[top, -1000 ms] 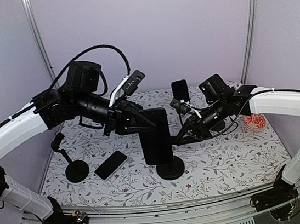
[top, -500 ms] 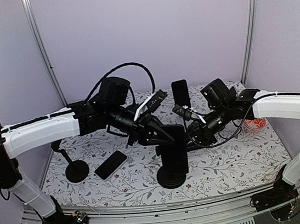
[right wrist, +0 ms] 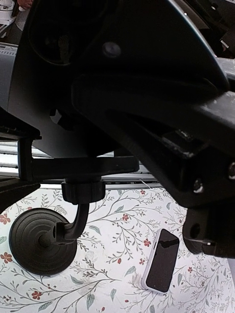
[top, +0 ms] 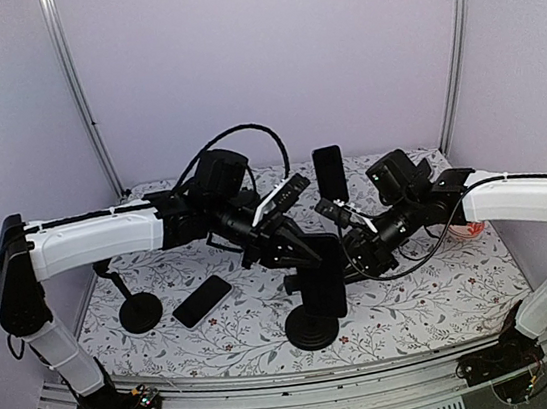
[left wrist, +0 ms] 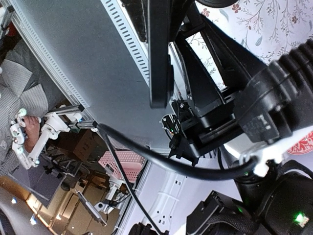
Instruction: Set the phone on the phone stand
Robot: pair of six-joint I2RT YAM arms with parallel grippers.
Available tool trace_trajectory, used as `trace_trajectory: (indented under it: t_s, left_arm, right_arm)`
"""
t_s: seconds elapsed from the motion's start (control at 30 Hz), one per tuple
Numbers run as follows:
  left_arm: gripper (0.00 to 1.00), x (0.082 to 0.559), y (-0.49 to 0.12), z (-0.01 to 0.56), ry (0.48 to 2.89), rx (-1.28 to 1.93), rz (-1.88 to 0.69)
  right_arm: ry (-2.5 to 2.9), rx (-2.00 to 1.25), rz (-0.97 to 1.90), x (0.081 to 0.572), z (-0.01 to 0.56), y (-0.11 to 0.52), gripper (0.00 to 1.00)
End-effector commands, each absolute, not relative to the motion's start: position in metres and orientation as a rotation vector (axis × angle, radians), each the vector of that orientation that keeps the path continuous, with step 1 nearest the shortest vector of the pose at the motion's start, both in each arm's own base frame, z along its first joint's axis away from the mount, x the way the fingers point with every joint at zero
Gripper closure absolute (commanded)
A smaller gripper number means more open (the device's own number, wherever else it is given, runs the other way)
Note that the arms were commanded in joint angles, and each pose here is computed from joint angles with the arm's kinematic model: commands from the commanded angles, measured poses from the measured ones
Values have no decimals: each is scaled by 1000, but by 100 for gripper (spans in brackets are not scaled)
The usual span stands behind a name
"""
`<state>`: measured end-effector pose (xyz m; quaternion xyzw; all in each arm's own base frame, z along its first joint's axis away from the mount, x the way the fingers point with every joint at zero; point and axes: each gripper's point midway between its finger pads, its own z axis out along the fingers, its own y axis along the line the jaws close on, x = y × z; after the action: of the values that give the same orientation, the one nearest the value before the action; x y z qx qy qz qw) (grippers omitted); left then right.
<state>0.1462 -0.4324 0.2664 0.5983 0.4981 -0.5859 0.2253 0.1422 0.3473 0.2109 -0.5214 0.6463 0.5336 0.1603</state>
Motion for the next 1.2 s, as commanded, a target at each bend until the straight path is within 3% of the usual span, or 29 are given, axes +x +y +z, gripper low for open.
trace_trajectory:
  t_s: [0.0, 0.83, 1.17]
  left_arm:
    - [100, 156, -428, 276, 1293, 1644, -1613]
    - [100, 179, -387, 241, 1732, 1475, -1505]
    - [100, 189, -368, 228, 1941, 1418, -1290]
  right_arm:
    - [1746, -1523, 1560, 132, 230, 347, 100]
    - [1784, -1491, 1484, 137, 232, 339, 100]
    - [1783, -1441, 1513, 140, 249, 335, 100]
